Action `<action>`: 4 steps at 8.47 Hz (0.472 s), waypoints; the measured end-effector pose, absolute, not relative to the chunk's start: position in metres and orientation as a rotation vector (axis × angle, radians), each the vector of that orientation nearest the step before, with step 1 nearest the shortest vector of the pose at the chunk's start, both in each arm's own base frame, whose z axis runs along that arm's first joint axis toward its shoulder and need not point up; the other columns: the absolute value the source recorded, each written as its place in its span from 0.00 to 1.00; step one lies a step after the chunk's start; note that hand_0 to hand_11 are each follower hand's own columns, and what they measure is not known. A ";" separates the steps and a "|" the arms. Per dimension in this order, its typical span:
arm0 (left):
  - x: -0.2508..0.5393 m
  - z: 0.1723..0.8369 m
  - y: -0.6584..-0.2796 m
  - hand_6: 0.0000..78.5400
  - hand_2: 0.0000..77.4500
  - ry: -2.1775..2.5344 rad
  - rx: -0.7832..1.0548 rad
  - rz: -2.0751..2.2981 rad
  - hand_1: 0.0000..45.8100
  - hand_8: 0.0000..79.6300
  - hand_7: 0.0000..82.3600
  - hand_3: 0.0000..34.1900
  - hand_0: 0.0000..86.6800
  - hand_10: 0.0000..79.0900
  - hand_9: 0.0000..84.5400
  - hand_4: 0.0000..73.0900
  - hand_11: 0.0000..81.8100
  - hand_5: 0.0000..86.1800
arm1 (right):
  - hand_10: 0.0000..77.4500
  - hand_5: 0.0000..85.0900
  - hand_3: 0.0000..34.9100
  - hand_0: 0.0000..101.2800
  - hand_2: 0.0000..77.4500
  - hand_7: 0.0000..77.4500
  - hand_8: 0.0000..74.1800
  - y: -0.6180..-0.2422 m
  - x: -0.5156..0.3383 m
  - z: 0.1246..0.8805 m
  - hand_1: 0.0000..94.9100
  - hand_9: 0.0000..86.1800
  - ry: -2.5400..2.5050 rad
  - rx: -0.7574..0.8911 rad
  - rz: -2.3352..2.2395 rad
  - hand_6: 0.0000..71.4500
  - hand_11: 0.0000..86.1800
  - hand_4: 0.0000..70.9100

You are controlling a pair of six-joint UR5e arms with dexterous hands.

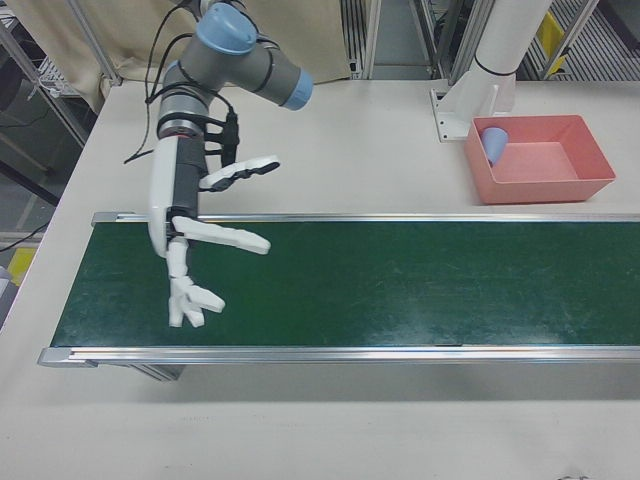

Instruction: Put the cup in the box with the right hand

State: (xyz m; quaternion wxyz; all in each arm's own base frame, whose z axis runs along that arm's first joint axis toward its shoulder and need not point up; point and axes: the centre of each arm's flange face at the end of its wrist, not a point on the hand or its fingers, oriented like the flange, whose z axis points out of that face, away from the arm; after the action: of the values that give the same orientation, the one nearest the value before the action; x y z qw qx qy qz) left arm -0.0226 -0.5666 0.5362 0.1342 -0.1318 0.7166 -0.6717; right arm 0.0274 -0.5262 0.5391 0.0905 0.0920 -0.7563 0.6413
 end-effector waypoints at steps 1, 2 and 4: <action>-0.023 0.536 -0.567 0.00 0.01 2.078 -0.382 -1.946 0.01 0.00 0.00 0.00 0.00 0.00 0.00 0.00 0.00 0.00 | 0.04 0.01 0.00 0.36 0.13 0.43 0.09 -0.516 0.064 0.576 0.01 0.16 -2.231 0.299 1.956 0.08 0.03 0.72; -0.023 0.537 -0.567 0.00 0.01 2.078 -0.381 -1.947 0.01 0.00 0.00 0.00 0.00 0.00 0.00 0.00 0.00 0.00 | 0.04 0.01 0.00 0.36 0.13 0.43 0.09 -0.507 0.090 0.605 0.01 0.16 -2.217 0.324 1.990 0.08 0.03 0.72; -0.023 0.537 -0.566 0.00 0.00 2.077 -0.381 -1.948 0.01 0.00 0.00 0.00 0.00 0.00 0.01 0.00 0.00 0.00 | 0.06 0.01 0.00 0.36 0.16 0.51 0.12 -0.498 0.112 0.632 0.02 0.21 -2.206 0.348 2.014 0.12 0.08 0.73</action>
State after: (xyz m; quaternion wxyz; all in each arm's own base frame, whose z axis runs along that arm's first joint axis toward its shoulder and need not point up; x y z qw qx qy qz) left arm -0.0231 -0.5665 0.5371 0.1339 -0.1315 0.7165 -0.6719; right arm 0.1121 -0.4979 0.6319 0.0671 0.1156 -0.7320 0.6681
